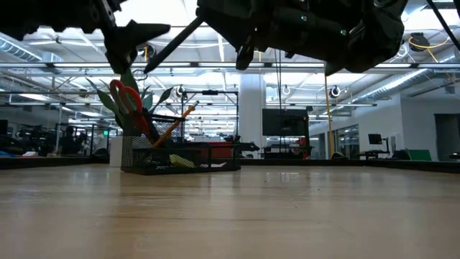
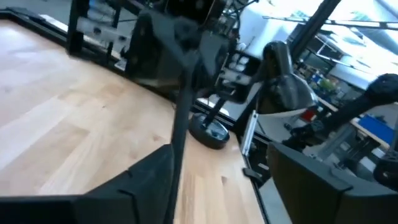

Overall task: Pick and place office supplies into organizer
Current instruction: Put the black pen into the black desk organizer

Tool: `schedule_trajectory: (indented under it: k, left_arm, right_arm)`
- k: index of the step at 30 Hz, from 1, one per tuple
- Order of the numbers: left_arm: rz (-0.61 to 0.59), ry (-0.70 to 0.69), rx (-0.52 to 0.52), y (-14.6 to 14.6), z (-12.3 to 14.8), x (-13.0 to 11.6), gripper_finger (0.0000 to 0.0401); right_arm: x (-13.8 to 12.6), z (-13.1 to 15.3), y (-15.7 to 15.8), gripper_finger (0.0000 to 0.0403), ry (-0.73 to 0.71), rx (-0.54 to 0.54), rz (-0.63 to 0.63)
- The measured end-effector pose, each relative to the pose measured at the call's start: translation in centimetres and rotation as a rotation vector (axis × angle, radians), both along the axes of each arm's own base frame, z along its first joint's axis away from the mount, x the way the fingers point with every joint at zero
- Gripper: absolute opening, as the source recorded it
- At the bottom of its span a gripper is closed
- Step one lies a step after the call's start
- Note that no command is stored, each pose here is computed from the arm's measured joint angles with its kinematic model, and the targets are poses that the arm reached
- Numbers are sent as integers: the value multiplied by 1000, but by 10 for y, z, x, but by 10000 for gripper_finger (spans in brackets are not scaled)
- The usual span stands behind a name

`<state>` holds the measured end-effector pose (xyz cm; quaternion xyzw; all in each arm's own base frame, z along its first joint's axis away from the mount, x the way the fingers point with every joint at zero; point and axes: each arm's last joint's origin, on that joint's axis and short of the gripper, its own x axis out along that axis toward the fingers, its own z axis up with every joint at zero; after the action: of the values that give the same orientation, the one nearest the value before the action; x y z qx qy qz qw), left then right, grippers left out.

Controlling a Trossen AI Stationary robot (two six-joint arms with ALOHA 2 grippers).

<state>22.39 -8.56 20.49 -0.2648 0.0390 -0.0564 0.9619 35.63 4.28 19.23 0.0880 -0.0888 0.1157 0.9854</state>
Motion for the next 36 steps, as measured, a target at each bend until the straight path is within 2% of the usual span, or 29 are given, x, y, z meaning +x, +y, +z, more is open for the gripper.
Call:
schedule_trajectory:
  k: [3, 7, 14, 20, 23, 27, 32, 36]
  left_arm:
    - [-2, 0, 22, 4, 11, -9, 283]
    - [11, -25, 103, 11, 28, -26, 298]
    - [24, -64, 210, 26, 50, -59, 296]
    - [131, -136, 213, 36, 65, -78, 296]
    - [137, -159, 270, 39, 68, -84, 296]
    - [139, -166, 280, 42, 70, -90, 296]
    - [142, -181, 289, 43, 72, -94, 296]
    - [147, -190, 299, 44, 73, -95, 294]
  right_arm:
    - [0, -2, 0, 52, 21, -11, -2]
    - [0, -3, -1, 45, 12, -62, -31]
    - [7, 2, -11, 50, 10, -218, -262]
    - [32, 24, -24, 47, 78, -305, -412]
    - [47, 41, -33, 47, 120, -338, -435]
    - [60, 58, -47, 47, 215, -381, -502]
    - [64, 64, -65, 47, 279, -372, -554]
    - [67, 55, -76, 47, 300, -350, -569]
